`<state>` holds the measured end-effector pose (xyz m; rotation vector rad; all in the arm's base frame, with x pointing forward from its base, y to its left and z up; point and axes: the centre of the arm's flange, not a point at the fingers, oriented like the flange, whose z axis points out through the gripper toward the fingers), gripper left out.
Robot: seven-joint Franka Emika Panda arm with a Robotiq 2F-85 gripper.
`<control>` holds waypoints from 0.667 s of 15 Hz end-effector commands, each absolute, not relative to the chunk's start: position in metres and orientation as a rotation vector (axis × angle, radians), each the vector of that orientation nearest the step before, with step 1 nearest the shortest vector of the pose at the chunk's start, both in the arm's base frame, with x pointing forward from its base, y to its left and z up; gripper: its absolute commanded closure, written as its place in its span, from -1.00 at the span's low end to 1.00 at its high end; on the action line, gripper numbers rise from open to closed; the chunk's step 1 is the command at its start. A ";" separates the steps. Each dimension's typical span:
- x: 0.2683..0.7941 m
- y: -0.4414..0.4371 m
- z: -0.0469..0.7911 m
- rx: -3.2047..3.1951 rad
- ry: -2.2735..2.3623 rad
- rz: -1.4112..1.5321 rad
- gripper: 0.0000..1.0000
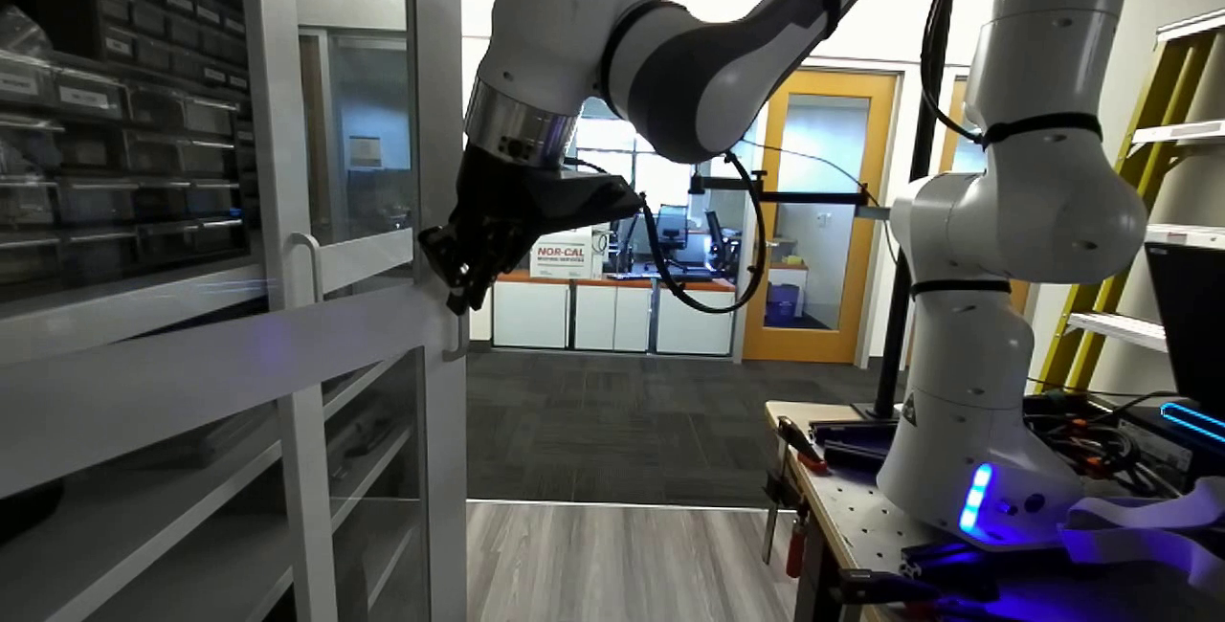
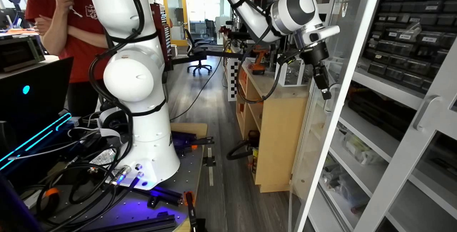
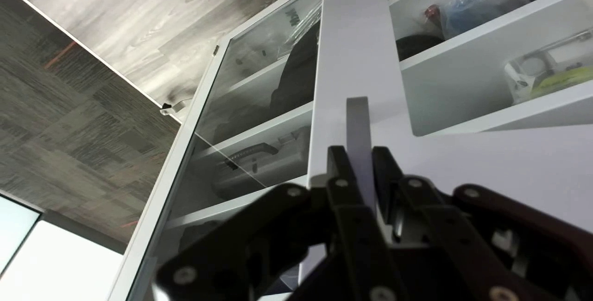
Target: Open the cabinet drawer.
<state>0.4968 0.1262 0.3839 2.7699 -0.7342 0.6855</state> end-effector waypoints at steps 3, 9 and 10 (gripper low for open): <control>0.472 0.153 0.413 2.773 -0.599 0.675 0.91; 0.466 0.158 0.415 2.769 -0.590 0.629 0.17; 0.465 0.159 0.415 2.775 -0.577 0.610 0.17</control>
